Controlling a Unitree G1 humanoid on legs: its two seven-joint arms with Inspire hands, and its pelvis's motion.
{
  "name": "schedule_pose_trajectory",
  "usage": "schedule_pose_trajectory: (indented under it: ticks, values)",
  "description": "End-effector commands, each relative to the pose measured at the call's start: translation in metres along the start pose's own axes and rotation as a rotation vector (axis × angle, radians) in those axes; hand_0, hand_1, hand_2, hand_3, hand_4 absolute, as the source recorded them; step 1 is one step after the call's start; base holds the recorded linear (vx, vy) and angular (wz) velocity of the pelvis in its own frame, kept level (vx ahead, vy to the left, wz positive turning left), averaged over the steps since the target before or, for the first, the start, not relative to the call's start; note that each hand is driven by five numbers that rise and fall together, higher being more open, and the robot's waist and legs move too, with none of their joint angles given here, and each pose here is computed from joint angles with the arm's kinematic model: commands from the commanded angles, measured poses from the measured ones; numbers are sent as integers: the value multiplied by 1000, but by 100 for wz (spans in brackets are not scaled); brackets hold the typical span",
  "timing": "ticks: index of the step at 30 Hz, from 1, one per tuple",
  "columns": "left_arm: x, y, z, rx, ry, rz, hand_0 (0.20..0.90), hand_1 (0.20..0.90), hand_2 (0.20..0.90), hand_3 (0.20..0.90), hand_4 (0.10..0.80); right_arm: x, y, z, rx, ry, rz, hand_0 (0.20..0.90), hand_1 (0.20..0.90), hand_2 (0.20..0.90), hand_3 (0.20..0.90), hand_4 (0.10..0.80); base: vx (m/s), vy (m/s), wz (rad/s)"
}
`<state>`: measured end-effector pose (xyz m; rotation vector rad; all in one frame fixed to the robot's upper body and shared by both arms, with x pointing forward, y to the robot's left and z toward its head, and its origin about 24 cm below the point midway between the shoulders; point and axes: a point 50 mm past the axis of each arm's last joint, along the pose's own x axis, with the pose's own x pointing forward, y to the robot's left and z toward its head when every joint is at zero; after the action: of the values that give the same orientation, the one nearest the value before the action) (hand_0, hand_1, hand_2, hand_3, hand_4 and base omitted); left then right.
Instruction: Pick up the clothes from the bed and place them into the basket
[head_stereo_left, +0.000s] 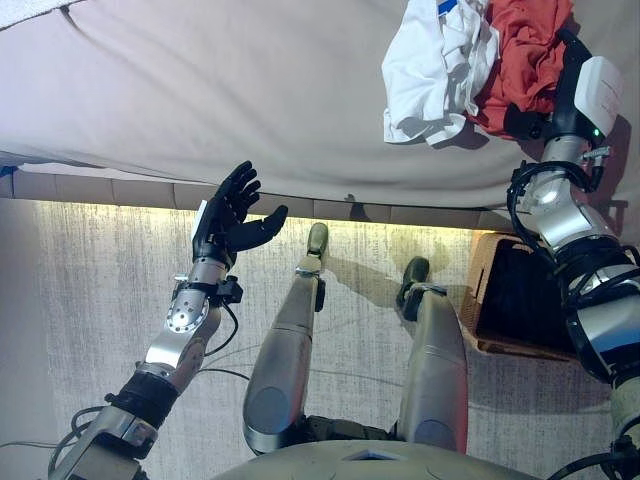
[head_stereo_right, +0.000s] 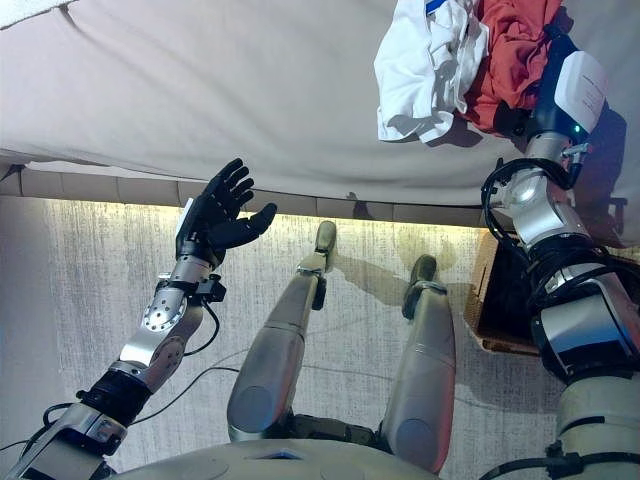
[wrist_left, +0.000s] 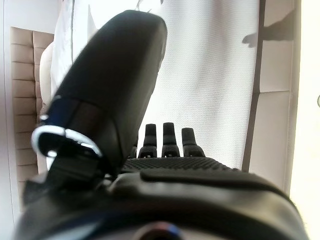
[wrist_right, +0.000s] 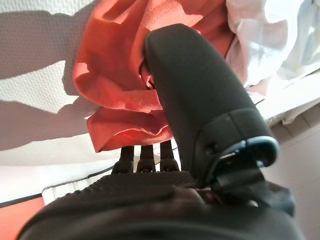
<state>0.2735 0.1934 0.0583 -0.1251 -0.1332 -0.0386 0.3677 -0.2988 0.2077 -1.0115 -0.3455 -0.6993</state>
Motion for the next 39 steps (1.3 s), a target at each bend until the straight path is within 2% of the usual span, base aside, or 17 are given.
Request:
schedule_pose_trajectory:
  ticks: [1, 15, 20, 23, 24, 25, 33, 39]
  values:
    - [-7, -3, 19, -85, -158, 7, 900, 900, 900, 900, 800, 27, -61, -1, -33, -77, -215, 900, 900, 900, 900, 800, 35, -21, -2]
    - [-4, -6, 27, -92, -181, -14, 900, 900, 900, 900, 800, 42, -53, 7, -96, -14, -53, 900, 900, 900, 900, 800, 28, -43, 2]
    - [-3, -6, 29, -116, -181, -31, 900, 900, 900, 900, 800, 49, -51, 12, -82, 78, 1, 900, 900, 900, 900, 800, -4, -56, 7]
    - [-7, -8, 27, -153, -173, -35, 900, 900, 900, 900, 800, 47, -46, -3, -110, 193, 97, 900, 900, 900, 900, 800, 56, -42, 6]
    - [-7, -8, 28, -165, -175, -33, 900, 900, 900, 900, 800, 47, -45, -5, -118, 210, 115, 829, 829, 829, 818, 718, -37, -29, 5]
    - [-8, -7, 28, -170, -174, -31, 900, 900, 900, 900, 800, 47, -45, -7, -121, 221, 129, 300, 300, 300, 200, 100, -37, -29, 5]
    - [-13, 2, 27, -165, -163, -58, 900, 900, 900, 900, 800, 38, -40, -20, -145, 266, 150, 300, 300, 300, 200, 100, -4, -1, 1]
    - [-10, 12, 26, -129, -150, -56, 900, 900, 900, 900, 800, 31, -52, -39, -152, 262, 176, 300, 300, 300, 200, 100, 21, 114, -20]
